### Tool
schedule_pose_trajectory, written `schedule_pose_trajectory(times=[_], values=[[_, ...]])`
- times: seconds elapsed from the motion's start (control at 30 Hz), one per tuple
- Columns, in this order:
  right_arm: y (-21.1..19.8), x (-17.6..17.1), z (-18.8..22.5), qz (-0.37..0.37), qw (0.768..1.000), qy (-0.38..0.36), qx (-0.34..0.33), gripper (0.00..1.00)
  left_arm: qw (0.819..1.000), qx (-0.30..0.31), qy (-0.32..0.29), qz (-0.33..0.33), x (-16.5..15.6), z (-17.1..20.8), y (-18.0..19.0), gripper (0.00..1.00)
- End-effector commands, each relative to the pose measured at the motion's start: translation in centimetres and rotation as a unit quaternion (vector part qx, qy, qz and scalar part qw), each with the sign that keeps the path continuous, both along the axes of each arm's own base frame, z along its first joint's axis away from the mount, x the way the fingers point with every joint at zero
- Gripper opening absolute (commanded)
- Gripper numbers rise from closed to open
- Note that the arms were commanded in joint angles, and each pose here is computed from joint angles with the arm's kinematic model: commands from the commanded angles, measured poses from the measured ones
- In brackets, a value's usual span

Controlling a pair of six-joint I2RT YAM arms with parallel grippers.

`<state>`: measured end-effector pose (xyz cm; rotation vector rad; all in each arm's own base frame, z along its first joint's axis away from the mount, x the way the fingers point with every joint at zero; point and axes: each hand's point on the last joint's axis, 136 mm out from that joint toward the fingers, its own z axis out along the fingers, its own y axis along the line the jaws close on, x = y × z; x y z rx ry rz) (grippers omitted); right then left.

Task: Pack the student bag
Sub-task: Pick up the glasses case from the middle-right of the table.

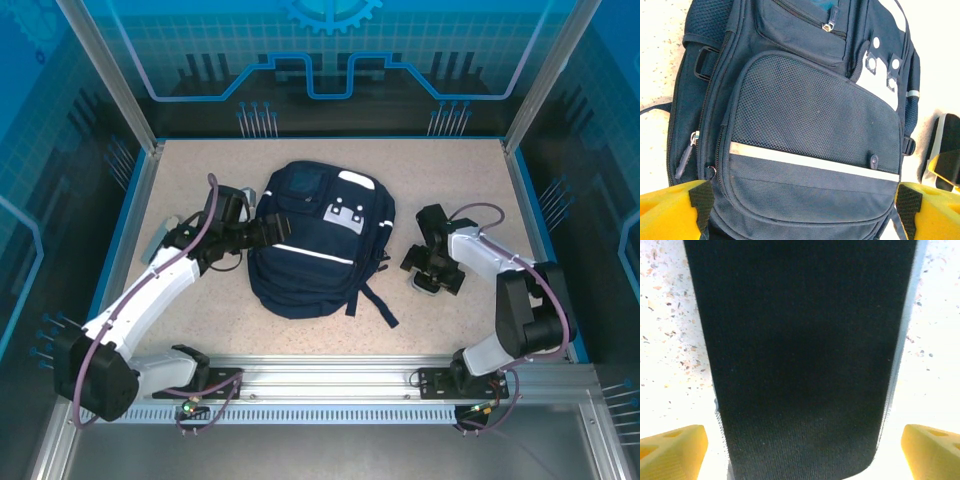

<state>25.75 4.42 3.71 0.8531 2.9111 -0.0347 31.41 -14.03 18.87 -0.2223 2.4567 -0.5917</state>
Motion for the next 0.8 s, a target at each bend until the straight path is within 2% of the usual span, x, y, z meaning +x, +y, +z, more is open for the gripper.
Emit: schedule_pose_trajectory(times=[0.0, 0.13, 0.23, 0.4, 0.57, 0.63, 0.7, 0.77], values=[[0.3, 0.2, -0.8, 0.027, 1.000, 0.007, 0.008, 1.00, 0.999, 0.002, -0.004, -0.044, -0.1, 0.8, -1.4, 0.96], [0.6, 0.4, -1.4, 0.041, 0.999, 0.015, 0.014, 0.96, 0.995, 0.024, -0.010, -0.094, -0.1, 0.8, -3.0, 0.96], [0.4, 0.5, -1.6, 0.041, 0.999, 0.015, 0.010, 0.88, 0.987, 0.057, -0.022, -0.148, 0.0, 0.7, -4.7, 0.94], [-0.2, 0.5, -1.1, 0.045, 0.999, 0.009, -0.005, 0.70, 0.958, 0.126, -0.049, -0.253, 0.1, 0.2, -7.7, 0.92], [-0.9, 0.5, 0.4, 0.056, 0.998, -0.005, -0.022, 0.67, 0.931, 0.167, -0.042, -0.322, 0.9, -0.6, -9.4, 0.89], [-1.1, 0.5, 1.2, 0.061, 0.998, -0.017, -0.025, 0.67, 0.910, 0.191, -0.045, -0.365, 0.7, -1.2, -9.9, 0.86], [-1.2, 0.5, 2.1, 0.063, 0.997, -0.031, -0.020, 0.67, 0.873, 0.226, -0.072, -0.426, 0.1, -2.0, -10.8, 0.86], [-1.3, 0.5, 2.8, 0.063, 0.997, -0.039, -0.014, 0.67, 0.848, 0.245, -0.086, -0.463, -0.4, -2.6, -11.0, 0.87]])
